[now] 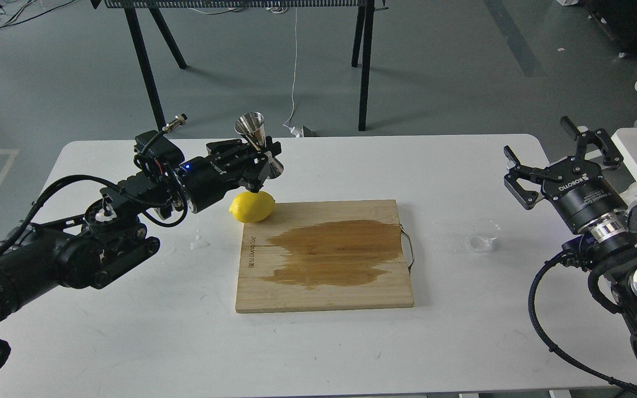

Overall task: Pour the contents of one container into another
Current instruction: 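Lift the jigger with the left gripper and carry it over the board, then lower the jigger onto the board center with the left gripper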

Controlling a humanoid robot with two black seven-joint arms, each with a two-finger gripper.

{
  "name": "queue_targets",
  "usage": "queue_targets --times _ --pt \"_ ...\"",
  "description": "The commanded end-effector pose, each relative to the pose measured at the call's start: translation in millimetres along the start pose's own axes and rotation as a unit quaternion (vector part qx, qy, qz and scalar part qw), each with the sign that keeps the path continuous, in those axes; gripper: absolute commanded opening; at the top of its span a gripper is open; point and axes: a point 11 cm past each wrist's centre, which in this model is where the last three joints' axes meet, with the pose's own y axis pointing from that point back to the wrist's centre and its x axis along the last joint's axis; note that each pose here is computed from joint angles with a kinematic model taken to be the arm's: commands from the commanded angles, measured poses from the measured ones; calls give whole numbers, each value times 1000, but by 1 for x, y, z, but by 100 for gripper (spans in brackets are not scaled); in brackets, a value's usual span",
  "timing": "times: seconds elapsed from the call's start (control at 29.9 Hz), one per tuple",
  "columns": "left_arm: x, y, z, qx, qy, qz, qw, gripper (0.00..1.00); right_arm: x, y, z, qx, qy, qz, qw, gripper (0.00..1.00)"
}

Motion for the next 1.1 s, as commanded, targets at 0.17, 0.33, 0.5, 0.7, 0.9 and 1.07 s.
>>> queue_targets --times 0.17,0.33,0.5,0.7,0.9,1.07 --pt "-24 -24 42 -46 19 -10 999 8 -3 -4 -6 26 -9 -8 1000 99" --pt "-49 -40 78 -70 59 -10 996 8 0 -1 -6 21 -5 -1 1000 99" --pt "-75 -56 92 -56 70 -17 996 8 17 4 -5 23 -7 24 999 99" --pt "-95 -59 80 -27 34 -40 998 8 13 0 -7 25 -7 19 999 99" --pt "-98 -56 75 -19 36 -43 998 9 14 0 -8 26 -6 21 999 99" --pt "-108 -49 70 -4 41 -52 998 9 15 1 -7 26 -7 21 999 99"
